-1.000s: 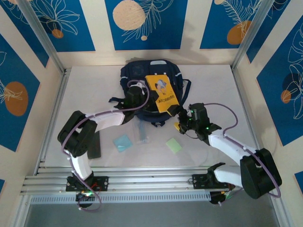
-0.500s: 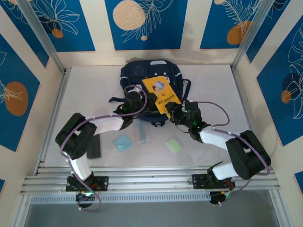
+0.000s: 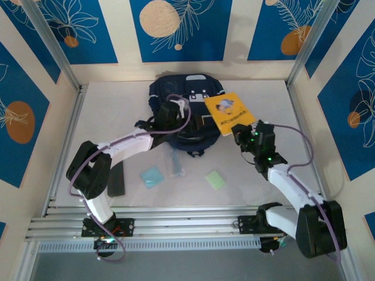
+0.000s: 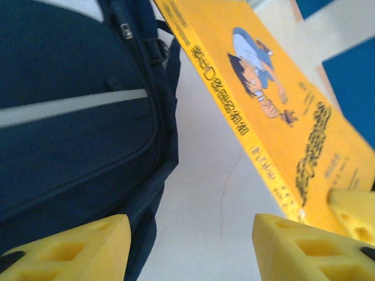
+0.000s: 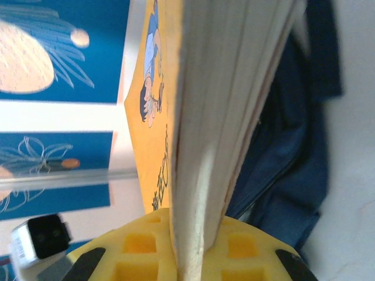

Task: Pack the student bag
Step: Pass the book, then open the student bag at the top-center of the table.

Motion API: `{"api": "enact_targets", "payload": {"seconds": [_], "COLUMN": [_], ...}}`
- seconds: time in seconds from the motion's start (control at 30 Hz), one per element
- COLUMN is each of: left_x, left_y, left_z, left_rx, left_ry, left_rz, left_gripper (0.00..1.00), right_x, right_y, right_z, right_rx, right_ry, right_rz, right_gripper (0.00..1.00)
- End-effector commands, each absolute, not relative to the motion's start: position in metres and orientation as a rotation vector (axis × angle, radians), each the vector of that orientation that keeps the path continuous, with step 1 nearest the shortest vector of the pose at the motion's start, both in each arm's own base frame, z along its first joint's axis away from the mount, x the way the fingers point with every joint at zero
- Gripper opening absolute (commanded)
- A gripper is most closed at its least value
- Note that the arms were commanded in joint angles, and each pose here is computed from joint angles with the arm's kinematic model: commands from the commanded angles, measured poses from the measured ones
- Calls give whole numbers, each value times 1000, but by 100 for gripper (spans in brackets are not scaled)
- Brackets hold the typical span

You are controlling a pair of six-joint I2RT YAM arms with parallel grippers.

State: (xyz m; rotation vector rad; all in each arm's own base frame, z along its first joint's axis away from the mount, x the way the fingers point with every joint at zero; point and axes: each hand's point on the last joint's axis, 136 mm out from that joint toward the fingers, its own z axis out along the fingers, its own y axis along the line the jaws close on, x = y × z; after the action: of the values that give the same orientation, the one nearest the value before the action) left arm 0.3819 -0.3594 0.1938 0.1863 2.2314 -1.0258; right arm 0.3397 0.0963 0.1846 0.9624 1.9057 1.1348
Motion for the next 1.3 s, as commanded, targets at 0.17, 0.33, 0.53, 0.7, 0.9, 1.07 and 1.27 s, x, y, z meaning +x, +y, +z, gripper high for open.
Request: {"api": "enact_targets", "payload": {"seconds": [0.17, 0.33, 0.53, 0.7, 0.9, 1.07, 1.27], "left_x": [368, 368, 378, 378, 386, 391, 404], "left_y": [-353, -351, -350, -351, -355, -374, -391], "left_z": [134, 104, 89, 78, 91, 156, 226], "left_rx": [862, 1056, 1115, 1121, 1044, 792, 552], "left_ry": [2406, 2465, 2484, 2517, 2504, 2452, 2326], "left_rz": [-648, -546, -468, -469, -484, -760, -1099], "left_gripper": [54, 51, 48, 40, 0, 0, 0], "right_x": [314, 307, 305, 304, 304, 298, 283], "right_y": [39, 31, 32, 29, 30, 25, 15], "right_z": [193, 186, 182, 178, 184, 196, 207], "right_rx": [953, 978, 981, 999, 976, 953, 945], "right_ry": [1925, 1931, 1938, 1936, 1934, 1929, 1917], "right_rz": [1041, 1066, 1079, 1076, 1089, 1039, 936], "right_gripper": [0, 0, 0, 0, 0, 0, 0]}}
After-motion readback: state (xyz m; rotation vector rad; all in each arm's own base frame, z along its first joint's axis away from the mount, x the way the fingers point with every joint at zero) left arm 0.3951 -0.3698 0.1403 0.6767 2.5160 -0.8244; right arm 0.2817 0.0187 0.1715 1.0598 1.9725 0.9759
